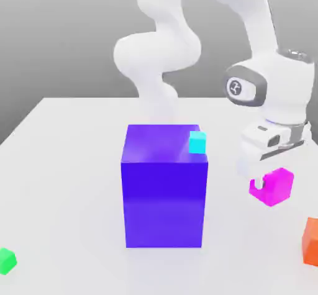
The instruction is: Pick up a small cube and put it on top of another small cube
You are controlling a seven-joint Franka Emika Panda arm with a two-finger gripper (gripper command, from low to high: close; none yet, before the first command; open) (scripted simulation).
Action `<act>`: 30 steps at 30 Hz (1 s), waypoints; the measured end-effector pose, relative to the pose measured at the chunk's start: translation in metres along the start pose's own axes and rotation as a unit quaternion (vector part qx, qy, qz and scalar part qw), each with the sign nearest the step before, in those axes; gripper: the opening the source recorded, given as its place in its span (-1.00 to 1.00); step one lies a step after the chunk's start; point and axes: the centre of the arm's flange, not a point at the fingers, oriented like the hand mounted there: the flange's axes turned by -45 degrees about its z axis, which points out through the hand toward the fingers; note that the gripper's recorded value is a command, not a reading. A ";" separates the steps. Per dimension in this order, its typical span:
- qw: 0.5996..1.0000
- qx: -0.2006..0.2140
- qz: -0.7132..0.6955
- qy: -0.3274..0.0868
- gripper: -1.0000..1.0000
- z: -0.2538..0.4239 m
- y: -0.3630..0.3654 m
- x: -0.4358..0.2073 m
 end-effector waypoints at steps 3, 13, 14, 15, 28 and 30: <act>0.999 -0.004 0.039 -0.002 -1.00 0.000 0.076 0.025; 0.990 0.006 0.139 -0.025 -1.00 0.000 0.302 0.008; 0.988 0.007 0.151 -0.025 -1.00 -0.001 0.325 -0.001; 0.987 0.008 0.161 -0.026 -1.00 -0.002 0.348 -0.011; 0.970 0.007 0.241 -0.015 1.00 0.028 0.525 -0.154; 0.970 0.007 0.241 -0.015 1.00 0.028 0.525 -0.154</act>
